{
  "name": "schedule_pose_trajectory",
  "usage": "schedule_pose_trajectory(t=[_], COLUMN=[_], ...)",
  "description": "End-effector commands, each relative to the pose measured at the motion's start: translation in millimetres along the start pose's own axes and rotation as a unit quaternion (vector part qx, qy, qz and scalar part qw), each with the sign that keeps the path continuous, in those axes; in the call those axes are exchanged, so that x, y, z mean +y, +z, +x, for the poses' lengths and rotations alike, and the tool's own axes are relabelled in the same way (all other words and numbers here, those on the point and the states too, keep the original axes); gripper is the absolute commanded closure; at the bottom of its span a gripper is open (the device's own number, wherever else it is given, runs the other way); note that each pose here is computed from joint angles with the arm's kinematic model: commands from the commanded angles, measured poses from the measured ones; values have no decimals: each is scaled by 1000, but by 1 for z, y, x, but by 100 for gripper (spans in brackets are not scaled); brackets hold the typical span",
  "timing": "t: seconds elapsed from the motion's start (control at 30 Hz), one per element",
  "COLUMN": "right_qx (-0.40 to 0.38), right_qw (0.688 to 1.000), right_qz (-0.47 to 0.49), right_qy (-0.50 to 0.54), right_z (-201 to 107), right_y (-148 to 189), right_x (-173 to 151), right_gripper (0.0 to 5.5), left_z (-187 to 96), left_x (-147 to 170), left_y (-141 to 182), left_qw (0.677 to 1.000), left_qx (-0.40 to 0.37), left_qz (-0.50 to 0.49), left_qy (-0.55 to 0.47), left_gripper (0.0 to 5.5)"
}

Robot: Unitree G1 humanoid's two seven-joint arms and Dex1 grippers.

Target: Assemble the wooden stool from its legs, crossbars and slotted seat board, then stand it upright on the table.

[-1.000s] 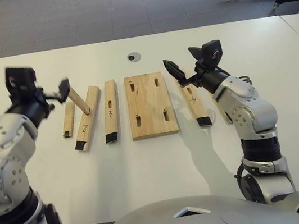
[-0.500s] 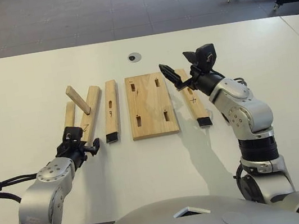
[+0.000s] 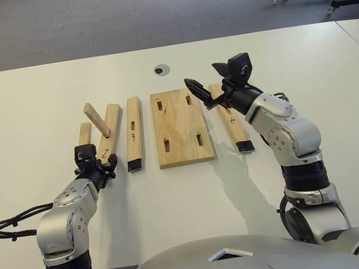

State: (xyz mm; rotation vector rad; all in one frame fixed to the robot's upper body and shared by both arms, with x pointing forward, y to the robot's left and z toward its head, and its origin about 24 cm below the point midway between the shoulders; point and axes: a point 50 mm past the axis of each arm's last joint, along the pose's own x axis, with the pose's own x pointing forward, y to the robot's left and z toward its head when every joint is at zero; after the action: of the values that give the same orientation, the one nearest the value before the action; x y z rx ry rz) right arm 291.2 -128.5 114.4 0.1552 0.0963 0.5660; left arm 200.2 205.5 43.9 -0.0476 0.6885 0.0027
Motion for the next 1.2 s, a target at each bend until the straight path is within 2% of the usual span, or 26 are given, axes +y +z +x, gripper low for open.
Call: schedule_pose_trajectory(t=[0.03,0.13,0.23,0.4,0.5,0.6,0.67,0.77,0.8,0.87,0.97,1.1,1.2], right_qx=[-9,-9,-9,-18,-23,-41,-52,-56,-59,-83,-116,-114,-124], right_qw=[1000,1000,1000,1000,999,999,998,998,998,994,969,948,911], right_qz=[-6,-6,-6,-15,-27,-21,-25,-32,-19,65,210,283,364], right_qy=[4,4,6,2,3,5,8,13,14,28,63,91,148], right_z=[4,5,6,9,14,21,25,28,28,29,30,39,47], right_y=[6,6,6,14,22,41,52,58,60,73,92,94,99], right_x=[2,1,1,-6,-13,-22,-27,-30,-31,-35,-48,-47,-36], right_gripper=[12,12,12,12,12,12,12,12,12,12,12,12,12], left_z=[3,3,2,1,-6,-24,-24,-21,-23,-31,-40,-49,-53], left_x=[6,9,8,-7,-12,-22,-19,-16,-18,-24,-31,-46,-57], left_y=[-20,-27,-19,56,102,148,157,152,153,158,164,169,169], left_qw=[998,996,997,993,977,946,941,943,940,929,911,891,876], left_qx=[63,79,61,-106,-203,-300,-311,-306,-314,-338,-364,-385,-389], left_qz=[6,21,27,56,58,71,83,82,77,72,71,71,62], left_qy=[18,33,32,-15,-41,-99,-102,-97,-106,-134,-178,-230,-279], left_gripper=[332,343,343,344,346,346,346,346,346,346,346,346,346])
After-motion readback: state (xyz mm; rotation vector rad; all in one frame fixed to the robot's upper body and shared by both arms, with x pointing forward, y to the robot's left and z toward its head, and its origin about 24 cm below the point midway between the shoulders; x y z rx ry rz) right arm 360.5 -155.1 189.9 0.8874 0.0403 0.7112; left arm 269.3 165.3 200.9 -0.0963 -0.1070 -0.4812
